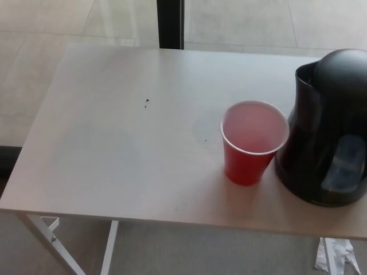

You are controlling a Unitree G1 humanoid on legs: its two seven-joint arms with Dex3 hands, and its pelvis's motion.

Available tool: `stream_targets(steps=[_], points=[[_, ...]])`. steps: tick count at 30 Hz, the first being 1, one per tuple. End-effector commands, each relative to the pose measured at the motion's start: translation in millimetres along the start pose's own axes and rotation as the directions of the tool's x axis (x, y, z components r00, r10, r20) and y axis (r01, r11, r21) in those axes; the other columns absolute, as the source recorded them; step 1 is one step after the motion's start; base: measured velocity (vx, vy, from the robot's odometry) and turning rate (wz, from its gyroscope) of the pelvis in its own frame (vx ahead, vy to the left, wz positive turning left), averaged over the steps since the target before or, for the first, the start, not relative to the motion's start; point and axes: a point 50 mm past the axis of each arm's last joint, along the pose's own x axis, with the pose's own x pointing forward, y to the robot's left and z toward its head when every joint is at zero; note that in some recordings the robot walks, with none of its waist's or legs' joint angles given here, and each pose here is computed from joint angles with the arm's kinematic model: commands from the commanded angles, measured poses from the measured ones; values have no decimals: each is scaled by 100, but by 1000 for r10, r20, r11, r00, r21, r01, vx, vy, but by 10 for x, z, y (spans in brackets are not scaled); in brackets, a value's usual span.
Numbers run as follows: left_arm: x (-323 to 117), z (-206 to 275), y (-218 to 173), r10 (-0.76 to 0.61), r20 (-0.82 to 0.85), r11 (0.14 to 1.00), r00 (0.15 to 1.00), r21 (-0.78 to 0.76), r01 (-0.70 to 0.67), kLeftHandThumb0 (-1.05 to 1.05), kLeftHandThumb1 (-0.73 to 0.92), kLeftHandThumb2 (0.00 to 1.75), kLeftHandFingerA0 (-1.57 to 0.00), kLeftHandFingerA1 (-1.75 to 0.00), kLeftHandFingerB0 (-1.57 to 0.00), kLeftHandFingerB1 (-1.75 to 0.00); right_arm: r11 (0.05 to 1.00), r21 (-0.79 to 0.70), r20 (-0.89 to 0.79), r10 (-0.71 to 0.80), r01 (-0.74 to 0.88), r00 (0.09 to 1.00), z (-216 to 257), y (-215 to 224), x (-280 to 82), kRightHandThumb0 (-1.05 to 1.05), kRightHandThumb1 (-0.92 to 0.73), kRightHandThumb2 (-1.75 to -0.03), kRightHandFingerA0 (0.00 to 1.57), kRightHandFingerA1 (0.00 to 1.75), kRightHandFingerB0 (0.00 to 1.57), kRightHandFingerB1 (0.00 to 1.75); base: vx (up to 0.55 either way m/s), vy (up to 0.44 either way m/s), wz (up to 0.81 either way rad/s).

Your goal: The robot uses its right hand to lift up a kettle kept on the middle of the desk by its handle and tilt it into a glass kept next to it to pour out water

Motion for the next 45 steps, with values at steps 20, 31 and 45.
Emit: stream_targets(steps=[20,31,45], points=[[-5,111,5,-5,123,993,992,-113,19,-75,80,64,-39,-59,-28,-53,916,-226,682,392,-333,618,2633,648,-490,-69,-43,-84,0,19,0,18,0,0,0],[11,80,-34,-9,102,997,995,-80,17,-80,79,63,-43,-57,-32,-52,730,-565,517,677,-385,524,2543,1395,-569,-72,-41,-80,0,17,0,6,0,0,0],[23,127,-45,-14,114,996,993,-83,23,-76,80,64,-45,-58,-32,-53,667,-640,374,704,-381,604,2338,1727,-389,-59,-35,-75,0,24,0,15,0,0,0]])
